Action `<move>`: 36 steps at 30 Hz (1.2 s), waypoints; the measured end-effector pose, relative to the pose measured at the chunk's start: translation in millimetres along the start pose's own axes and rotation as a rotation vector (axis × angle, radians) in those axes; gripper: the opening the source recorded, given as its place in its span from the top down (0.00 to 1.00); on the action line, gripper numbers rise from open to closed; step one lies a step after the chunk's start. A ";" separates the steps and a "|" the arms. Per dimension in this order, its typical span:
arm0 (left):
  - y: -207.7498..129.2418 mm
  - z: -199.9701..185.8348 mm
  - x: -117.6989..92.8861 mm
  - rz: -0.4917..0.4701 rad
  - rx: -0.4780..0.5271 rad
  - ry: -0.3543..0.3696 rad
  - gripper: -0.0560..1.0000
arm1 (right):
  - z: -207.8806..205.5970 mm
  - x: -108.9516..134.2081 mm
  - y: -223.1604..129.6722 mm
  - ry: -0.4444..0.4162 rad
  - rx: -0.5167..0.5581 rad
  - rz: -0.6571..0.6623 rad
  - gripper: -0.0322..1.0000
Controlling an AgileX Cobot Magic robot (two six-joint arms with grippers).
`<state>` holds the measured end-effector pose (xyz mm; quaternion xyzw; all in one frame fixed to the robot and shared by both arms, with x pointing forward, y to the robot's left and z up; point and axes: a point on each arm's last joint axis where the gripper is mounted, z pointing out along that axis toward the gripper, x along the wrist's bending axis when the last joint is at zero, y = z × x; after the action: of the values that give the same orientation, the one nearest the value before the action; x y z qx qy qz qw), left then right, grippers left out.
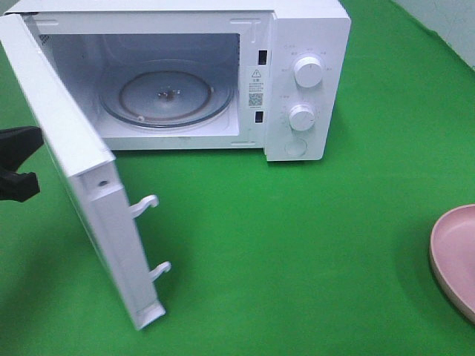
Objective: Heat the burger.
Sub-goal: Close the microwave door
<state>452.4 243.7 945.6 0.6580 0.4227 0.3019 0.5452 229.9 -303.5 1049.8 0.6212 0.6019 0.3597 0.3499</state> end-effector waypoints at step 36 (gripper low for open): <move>15.9 145.6 -96.2 -0.071 -0.020 -0.101 0.95 | 0.2 0.0 -0.2 0.000 0.001 0.000 0.23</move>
<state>536.7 90.5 934.7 0.6515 0.4147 0.2527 0.5829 230.0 -303.5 1049.6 0.6214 0.6021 0.3593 0.3496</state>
